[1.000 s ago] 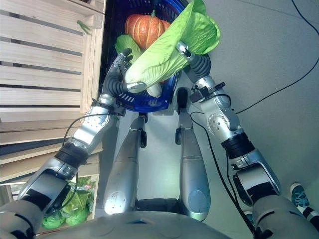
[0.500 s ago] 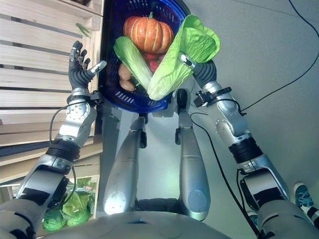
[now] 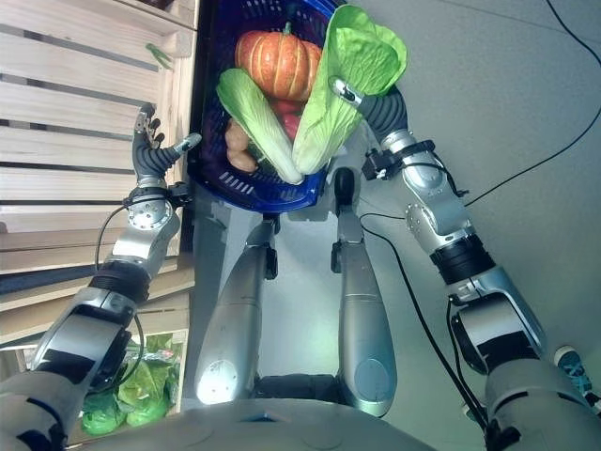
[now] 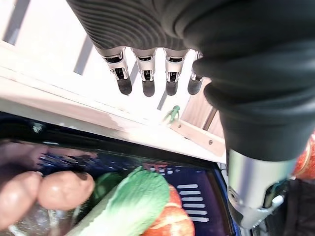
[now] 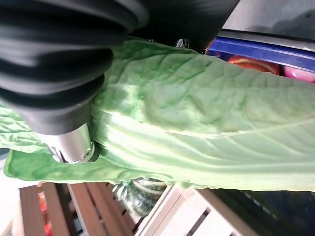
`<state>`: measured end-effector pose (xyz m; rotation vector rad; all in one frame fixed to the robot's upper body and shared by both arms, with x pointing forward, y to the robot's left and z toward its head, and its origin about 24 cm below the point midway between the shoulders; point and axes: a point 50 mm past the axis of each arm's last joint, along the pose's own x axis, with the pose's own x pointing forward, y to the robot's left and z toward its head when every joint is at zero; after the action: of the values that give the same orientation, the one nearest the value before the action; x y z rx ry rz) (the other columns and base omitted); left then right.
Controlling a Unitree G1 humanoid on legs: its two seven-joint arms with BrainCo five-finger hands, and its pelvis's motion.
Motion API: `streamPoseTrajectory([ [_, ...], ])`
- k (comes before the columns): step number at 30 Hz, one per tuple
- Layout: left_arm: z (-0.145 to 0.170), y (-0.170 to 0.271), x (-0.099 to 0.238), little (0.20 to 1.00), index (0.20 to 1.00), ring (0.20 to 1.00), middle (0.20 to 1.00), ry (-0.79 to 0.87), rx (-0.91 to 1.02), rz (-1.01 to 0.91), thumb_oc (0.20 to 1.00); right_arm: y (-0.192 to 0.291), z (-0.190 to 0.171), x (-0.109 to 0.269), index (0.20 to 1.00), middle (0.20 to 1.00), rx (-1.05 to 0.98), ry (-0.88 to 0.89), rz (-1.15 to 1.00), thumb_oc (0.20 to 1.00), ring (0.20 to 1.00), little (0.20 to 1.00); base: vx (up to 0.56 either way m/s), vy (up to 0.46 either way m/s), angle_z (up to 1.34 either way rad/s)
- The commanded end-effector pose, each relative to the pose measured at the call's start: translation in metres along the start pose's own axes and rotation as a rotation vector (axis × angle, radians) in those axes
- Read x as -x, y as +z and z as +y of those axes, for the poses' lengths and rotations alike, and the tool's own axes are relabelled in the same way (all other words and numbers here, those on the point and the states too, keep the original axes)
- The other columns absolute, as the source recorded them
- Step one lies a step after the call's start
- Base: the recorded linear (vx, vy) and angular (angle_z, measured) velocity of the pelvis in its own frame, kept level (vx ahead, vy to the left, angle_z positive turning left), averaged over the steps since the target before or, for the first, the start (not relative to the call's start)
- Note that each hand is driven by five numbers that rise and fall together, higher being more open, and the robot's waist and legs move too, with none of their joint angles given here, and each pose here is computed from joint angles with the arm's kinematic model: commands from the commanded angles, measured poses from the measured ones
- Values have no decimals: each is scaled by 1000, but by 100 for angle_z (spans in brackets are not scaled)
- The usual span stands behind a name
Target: Pick up fruits and vegetables into the basket
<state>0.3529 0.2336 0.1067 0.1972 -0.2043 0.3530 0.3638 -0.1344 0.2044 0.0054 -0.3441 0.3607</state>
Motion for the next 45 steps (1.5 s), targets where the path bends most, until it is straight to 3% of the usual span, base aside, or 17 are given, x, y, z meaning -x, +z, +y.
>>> streamPoseTrajectory([
  [1, 11, 2, -4, 1000, 1000, 1000, 1000, -6, -58, -30, 1000, 17, 6, -15, 200, 200, 32, 5, -28, 200, 200, 200, 34, -10, 4],
  [12, -21, 3, 0, 1000, 1000, 1000, 1000, -144, -36, -67, 1000, 10, -25, -55, 200, 200, 106, -173, 219, 200, 200, 200, 38, 6, 9],
  [26, -47, 20, 7, 1000, 1000, 1000, 1000, -227, 15, -157, 1000, -3, -69, -46, 200, 200, 115, -383, 374, 200, 200, 200, 25, 12, 9],
  [27, -48, 21, 8, 1000, 1000, 1000, 1000, -227, 17, -158, 1000, -3, -71, -46, 435, 435, 108, -399, 377, 435, 435, 435, 0, 0, 0],
  [28, -50, 22, 8, 1000, 1000, 1000, 1000, -228, 19, -161, 1000, -2, -74, -45, 1000, 1000, 99, -423, 376, 1000, 1000, 1000, 0, 0, 0],
  [45, -60, 24, 18, 1000, 1000, 1000, 1000, -236, 35, -178, 1000, 1, -87, -40, 1000, 1000, 147, -535, 394, 1000, 1000, 1000, 8, 4, 2],
])
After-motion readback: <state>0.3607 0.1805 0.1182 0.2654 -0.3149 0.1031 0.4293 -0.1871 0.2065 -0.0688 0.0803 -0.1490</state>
